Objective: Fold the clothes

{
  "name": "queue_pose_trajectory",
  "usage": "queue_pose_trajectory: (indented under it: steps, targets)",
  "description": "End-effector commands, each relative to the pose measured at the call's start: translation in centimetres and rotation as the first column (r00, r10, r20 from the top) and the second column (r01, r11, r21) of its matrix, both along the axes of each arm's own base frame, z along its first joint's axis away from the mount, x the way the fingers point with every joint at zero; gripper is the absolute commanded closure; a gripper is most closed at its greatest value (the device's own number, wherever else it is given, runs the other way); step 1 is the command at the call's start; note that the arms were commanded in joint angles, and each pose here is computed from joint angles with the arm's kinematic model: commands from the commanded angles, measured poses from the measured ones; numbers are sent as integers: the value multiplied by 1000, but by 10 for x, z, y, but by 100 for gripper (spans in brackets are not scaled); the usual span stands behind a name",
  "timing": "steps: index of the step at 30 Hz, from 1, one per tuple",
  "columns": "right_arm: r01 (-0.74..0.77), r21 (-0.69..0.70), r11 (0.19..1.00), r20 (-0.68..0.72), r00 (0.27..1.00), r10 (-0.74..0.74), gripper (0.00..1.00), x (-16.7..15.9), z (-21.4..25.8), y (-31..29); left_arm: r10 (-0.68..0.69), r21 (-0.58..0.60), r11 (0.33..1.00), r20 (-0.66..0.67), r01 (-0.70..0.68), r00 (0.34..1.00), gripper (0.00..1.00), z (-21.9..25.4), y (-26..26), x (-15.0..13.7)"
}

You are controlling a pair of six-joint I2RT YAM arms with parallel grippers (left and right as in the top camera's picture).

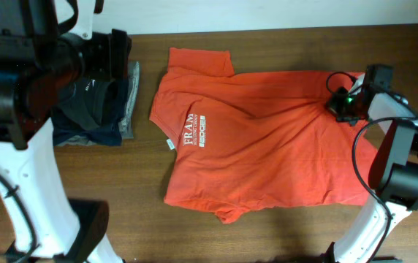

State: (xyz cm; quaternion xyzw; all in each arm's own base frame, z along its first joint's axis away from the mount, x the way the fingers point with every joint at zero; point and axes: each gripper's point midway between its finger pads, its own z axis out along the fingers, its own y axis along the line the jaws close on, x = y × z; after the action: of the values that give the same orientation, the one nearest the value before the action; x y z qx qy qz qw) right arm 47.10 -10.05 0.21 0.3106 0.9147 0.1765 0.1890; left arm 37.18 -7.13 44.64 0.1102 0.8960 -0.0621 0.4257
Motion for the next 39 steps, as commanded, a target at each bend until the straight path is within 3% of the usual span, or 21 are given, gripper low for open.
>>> queue_pose_trajectory:
  steps: [1,3,5,9,10,13,17,19,23,25,28,32,35,39]
  targets:
    - [34,-56,998,-22,999,-35,96,19,8,-20,54,91,995,-160,-39,986,19,-41,17,-15]
    - [2,-51,999,3,1000,-2,95,29,37,-26,75,122,991,-212,-50,974,19,-54,24,-33]
    - [-143,-62,988,83,986,148,75,38,97,-24,78,138,990,-300,-38,951,19,-78,27,-55]
    - [-205,-102,973,207,953,222,63,29,195,-19,82,145,989,-442,-19,893,19,-121,26,-67]
    - [-226,-136,965,272,928,256,61,17,244,-10,59,122,992,-501,3,863,21,-138,20,-71]
    - [-210,-203,957,354,895,271,58,-18,318,4,65,134,991,-575,15,815,36,-162,21,-79]
    - [-167,-284,944,441,852,283,50,-79,391,26,67,133,991,-523,4,850,35,-145,24,-90]
    - [-146,-308,940,470,836,284,45,-122,420,42,50,106,994,-427,-6,903,25,-116,26,-113]
    - [-144,-272,951,380,892,244,44,-180,412,59,-13,21,1000,-404,24,914,22,-112,16,-151]
    - [-164,-221,961,282,933,224,44,-199,392,64,20,6,1000,-469,-20,883,22,-135,18,-166]
    - [-213,-173,962,170,955,242,44,-209,361,67,-48,-84,996,-573,-1,818,23,-179,2,-185]
    - [-236,-95,967,59,969,242,44,-211,320,69,-168,-229,973,-629,25,759,23,-237,-24,-191]
    - [-322,-35,946,-35,946,321,44,-213,279,84,-161,-235,972,-683,-6,712,27,-310,-27,-185]
    - [-470,-21,882,-60,882,468,44,-207,241,110,-153,-241,970,-684,-22,714,32,-370,-31,-163]
